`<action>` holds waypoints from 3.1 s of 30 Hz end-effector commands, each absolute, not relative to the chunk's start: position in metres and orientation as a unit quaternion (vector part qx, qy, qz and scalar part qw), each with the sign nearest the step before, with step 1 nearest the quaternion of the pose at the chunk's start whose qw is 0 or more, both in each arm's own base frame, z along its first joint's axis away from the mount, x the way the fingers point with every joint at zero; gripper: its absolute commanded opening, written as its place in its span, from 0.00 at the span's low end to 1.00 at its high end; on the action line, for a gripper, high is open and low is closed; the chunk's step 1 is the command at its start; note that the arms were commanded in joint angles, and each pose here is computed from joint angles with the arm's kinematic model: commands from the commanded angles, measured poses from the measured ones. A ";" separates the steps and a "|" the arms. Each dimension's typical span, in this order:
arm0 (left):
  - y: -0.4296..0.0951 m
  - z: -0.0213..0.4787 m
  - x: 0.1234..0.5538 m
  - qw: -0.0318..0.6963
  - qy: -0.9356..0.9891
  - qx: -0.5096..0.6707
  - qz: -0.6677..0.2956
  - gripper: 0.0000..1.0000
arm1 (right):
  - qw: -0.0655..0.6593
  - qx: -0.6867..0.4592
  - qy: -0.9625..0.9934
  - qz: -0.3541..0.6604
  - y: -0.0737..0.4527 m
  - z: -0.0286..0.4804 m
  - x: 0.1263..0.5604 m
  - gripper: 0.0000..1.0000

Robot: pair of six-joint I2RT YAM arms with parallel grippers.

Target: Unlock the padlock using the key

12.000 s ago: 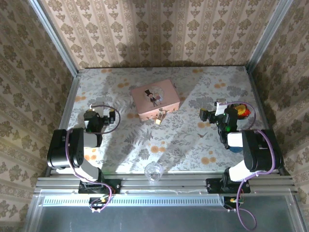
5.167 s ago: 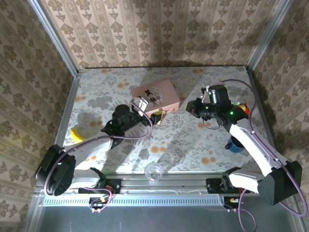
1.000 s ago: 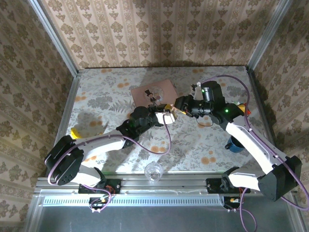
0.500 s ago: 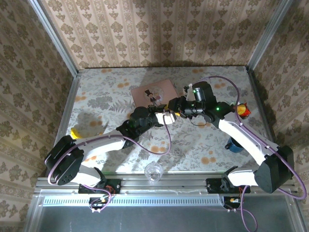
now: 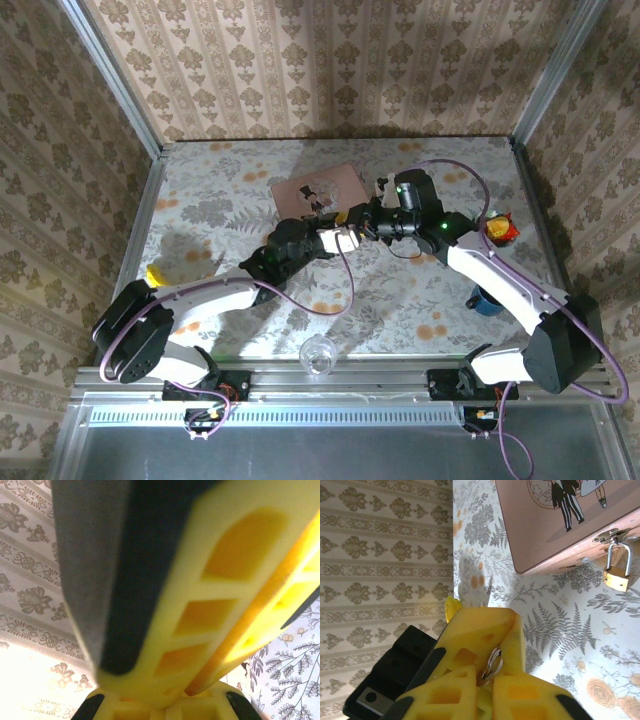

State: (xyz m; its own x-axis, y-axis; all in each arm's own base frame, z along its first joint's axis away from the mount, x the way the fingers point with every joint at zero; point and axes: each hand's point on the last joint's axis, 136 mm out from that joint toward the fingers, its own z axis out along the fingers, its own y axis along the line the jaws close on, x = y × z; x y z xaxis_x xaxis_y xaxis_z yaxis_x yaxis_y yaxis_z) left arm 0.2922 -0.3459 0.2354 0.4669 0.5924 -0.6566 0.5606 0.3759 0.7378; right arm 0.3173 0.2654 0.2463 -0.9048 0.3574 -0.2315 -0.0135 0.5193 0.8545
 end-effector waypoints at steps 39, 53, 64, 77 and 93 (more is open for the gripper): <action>-0.319 0.286 0.228 0.656 0.508 0.512 -0.224 0.69 | 0.256 0.053 0.838 0.479 0.239 0.278 0.309 0.00; -0.233 0.325 0.295 0.571 0.688 0.187 -0.407 0.87 | 0.294 0.019 0.830 0.473 0.229 0.276 0.304 0.00; -0.201 0.300 0.331 0.479 0.750 -0.003 -0.456 1.00 | 0.352 -0.008 0.798 0.488 0.218 0.272 0.300 0.00; -0.278 0.316 0.306 0.395 0.727 0.125 -0.548 0.91 | 0.398 -0.068 0.743 0.533 0.224 0.293 0.287 0.00; -0.335 0.341 0.267 0.368 0.648 0.245 -0.620 0.59 | 0.400 -0.063 0.706 0.582 0.230 0.319 0.287 0.00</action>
State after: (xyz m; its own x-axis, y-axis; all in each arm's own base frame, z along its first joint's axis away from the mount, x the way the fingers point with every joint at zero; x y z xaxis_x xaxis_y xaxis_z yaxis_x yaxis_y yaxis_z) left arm 0.2780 -0.3304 0.3111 -0.6803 -0.1299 -0.7213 0.6968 0.1907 -0.6915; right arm 0.2889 0.2284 0.3104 -0.6757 0.3723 -0.6362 -0.5316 0.3518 0.7705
